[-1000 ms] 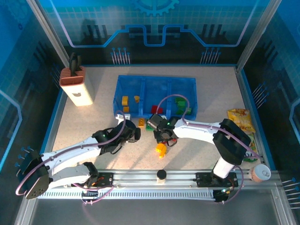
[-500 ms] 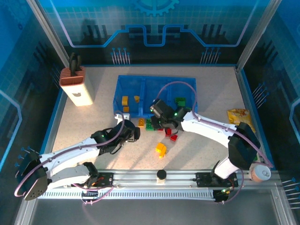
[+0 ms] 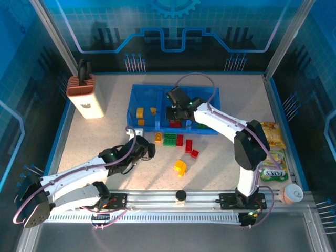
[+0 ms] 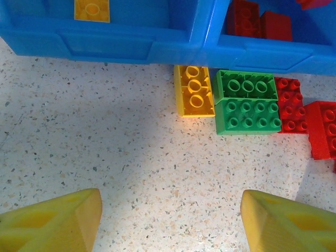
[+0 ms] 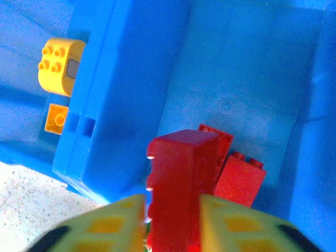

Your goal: Sort the legos into containers by color

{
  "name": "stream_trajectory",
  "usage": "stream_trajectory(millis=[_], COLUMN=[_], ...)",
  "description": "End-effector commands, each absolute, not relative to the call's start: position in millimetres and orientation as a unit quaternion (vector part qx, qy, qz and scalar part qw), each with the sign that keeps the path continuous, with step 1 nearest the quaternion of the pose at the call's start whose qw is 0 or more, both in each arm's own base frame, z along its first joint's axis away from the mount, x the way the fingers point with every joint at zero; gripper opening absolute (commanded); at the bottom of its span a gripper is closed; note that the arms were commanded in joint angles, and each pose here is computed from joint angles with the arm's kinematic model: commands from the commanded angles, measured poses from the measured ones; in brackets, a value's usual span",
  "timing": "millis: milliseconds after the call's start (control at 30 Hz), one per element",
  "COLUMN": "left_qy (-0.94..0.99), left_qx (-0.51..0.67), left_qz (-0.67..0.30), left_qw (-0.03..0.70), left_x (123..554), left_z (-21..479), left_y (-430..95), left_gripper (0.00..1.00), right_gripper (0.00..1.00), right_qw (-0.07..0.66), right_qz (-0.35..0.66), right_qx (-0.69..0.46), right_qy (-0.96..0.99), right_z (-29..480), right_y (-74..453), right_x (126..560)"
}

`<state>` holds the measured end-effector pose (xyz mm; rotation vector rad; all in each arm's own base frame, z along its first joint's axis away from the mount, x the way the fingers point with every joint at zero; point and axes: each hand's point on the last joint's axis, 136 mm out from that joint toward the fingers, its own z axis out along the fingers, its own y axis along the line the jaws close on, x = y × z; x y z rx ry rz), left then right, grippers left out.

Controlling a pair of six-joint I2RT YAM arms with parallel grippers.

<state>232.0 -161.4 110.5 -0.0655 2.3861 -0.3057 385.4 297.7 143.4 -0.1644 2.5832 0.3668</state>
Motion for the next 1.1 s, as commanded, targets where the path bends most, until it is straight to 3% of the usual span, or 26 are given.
stream_trajectory(millis=[0,100,367,767,1067], left_qy=[0.928,0.930,0.928,0.930,0.933], left_qx=[-0.035,-0.034,-0.035,-0.050,-0.046], left_qz=[-0.116,-0.118,-0.122,-0.148,-0.147], left_qw=[0.351,0.347,0.349,0.332,0.326], left_x=[227,227,229,240,243], left_z=[104,102,103,92,91], left_y=[-155,-157,-159,-168,-171], left_gripper=[0.71,0.71,0.72,0.72,0.72], right_gripper=[0.49,0.54,0.57,0.63,0.68], right_qw=[0.277,0.286,0.301,0.243,0.199], right_qz=[0.129,0.127,0.127,0.070,0.062], right_qx=[-0.057,-0.062,-0.069,-0.039,-0.034], right_qy=[0.950,0.948,0.943,0.967,0.977], right_z=[162,169,176,101,66], right_y=[295,296,282,218,219], right_x=[391,387,354,277,268])
